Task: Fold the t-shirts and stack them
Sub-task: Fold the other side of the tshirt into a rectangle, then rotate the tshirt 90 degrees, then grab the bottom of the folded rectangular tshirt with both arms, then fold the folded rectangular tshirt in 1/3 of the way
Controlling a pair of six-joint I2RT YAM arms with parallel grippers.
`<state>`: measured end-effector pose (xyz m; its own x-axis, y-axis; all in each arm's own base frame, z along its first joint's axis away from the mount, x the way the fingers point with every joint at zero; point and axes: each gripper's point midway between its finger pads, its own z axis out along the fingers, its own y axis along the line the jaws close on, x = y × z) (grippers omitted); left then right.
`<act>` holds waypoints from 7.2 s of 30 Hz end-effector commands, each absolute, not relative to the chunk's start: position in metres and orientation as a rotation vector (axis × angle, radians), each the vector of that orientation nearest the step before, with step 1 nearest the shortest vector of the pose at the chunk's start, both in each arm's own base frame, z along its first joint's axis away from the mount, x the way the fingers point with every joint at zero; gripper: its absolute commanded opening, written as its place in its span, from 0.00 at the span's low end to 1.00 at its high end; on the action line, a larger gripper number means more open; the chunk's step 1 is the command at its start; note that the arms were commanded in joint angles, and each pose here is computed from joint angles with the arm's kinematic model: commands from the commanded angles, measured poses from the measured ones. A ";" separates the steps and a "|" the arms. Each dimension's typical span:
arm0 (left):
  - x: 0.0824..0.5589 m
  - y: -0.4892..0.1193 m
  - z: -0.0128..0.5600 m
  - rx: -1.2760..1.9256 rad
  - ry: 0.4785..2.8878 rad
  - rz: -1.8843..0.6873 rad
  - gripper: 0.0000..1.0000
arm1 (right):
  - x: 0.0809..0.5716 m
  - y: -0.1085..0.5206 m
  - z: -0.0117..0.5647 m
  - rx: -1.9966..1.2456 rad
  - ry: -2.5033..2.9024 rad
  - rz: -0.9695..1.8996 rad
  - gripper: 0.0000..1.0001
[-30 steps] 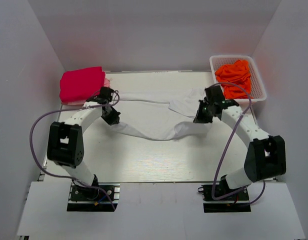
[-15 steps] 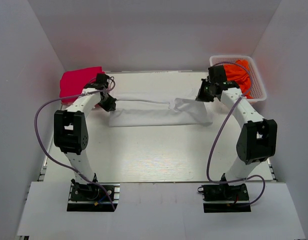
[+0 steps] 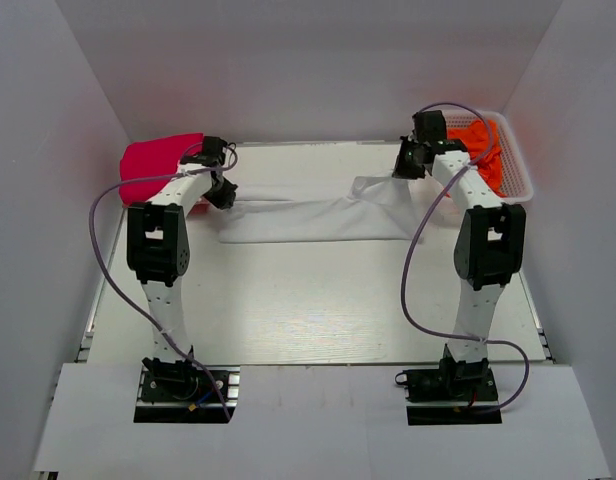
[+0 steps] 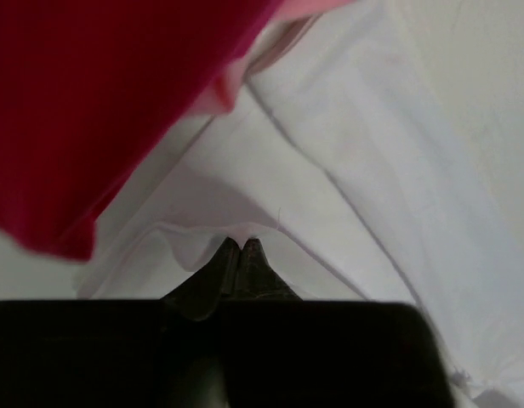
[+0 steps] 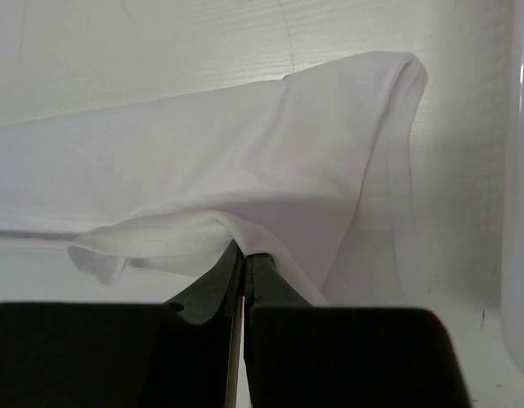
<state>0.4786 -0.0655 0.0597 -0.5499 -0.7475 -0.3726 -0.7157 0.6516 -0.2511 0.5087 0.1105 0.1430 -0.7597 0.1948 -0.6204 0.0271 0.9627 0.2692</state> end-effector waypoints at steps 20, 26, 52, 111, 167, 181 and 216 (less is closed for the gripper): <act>0.527 -0.152 0.125 -0.464 2.365 -0.389 1.00 | 0.507 0.154 0.152 -0.190 2.280 0.508 0.90; 0.513 -0.159 0.063 -0.458 2.554 -0.260 1.00 | 0.458 0.150 0.098 -0.074 2.425 0.535 0.90; 0.140 -0.380 0.141 0.842 2.760 -1.415 1.00 | 0.566 0.297 0.146 -0.489 2.064 0.945 0.90; 0.248 -0.212 0.083 -0.248 2.793 -0.679 1.00 | 0.368 0.201 0.121 -0.161 2.592 0.396 0.90; 0.176 -0.268 0.043 -0.008 3.075 -0.201 0.00 | 0.168 0.165 0.052 -0.104 2.958 0.838 0.00; 0.242 -0.295 0.101 -0.050 2.878 -0.367 0.00 | 0.244 0.182 0.109 -0.056 2.787 0.715 0.00; 0.506 -0.289 0.122 -0.156 2.514 -0.525 0.00 | 0.499 0.204 0.140 0.130 2.499 0.730 0.00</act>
